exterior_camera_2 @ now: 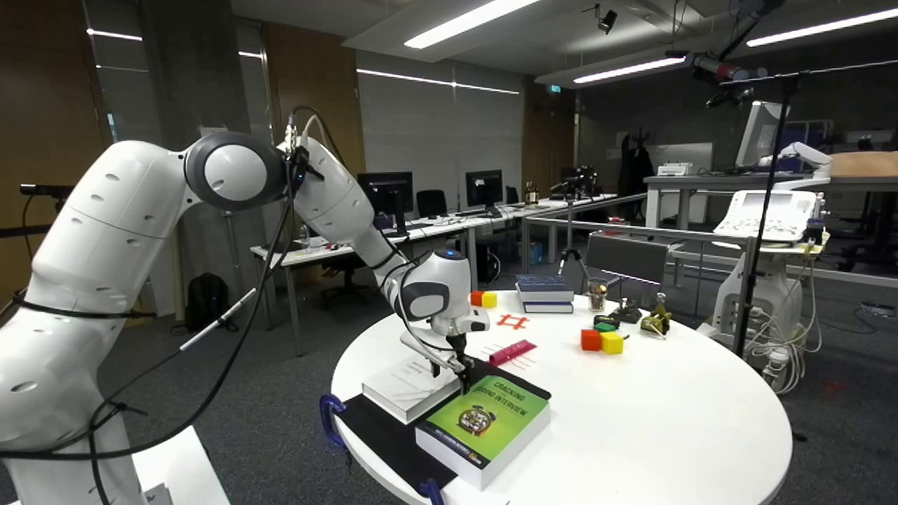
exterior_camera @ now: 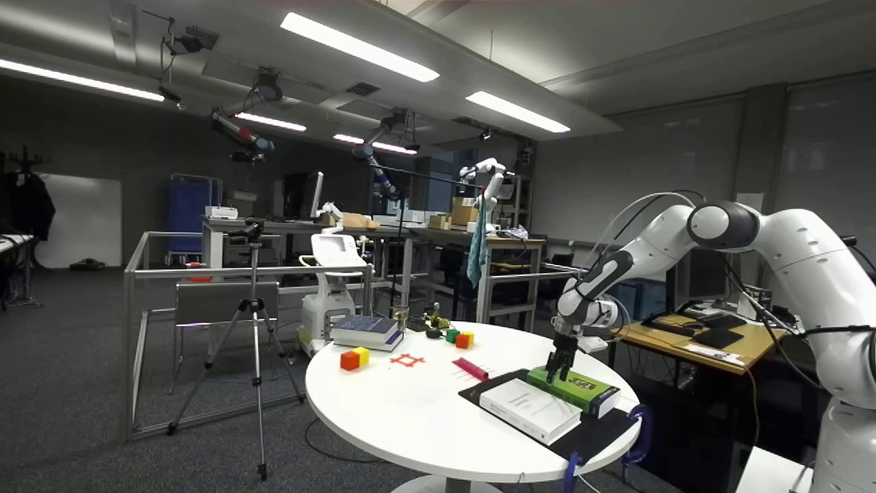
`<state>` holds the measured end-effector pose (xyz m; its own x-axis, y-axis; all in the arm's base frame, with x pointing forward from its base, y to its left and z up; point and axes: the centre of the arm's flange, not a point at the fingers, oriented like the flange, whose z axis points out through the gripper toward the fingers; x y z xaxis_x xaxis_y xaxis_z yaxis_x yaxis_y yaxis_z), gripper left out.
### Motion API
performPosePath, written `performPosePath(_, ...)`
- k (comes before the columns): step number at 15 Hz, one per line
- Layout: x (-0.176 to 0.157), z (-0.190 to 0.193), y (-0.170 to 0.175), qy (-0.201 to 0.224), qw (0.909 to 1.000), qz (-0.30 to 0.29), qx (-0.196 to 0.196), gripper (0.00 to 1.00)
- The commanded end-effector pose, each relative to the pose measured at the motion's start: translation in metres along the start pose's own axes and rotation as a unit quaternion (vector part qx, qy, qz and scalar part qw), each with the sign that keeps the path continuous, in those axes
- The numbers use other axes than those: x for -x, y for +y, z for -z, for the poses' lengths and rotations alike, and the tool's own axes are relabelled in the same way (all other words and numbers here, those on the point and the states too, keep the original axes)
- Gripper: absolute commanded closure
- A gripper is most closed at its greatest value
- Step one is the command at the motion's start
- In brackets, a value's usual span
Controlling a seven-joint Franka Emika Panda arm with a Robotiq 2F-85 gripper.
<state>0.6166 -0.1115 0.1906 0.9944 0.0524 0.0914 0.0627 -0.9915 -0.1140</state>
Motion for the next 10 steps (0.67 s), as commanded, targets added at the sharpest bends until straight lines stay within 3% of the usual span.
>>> performPosePath(1,0.009,0.045,-0.027,-0.023,0.995,0.032,0.091,0.0)
performPosePath(6,0.004,0.062,-0.045,-0.001,0.978,0.059,0.2,0.0)
performPosePath(10,0.0,0.054,-0.042,0.023,0.9638,0.06,0.259,0.0)
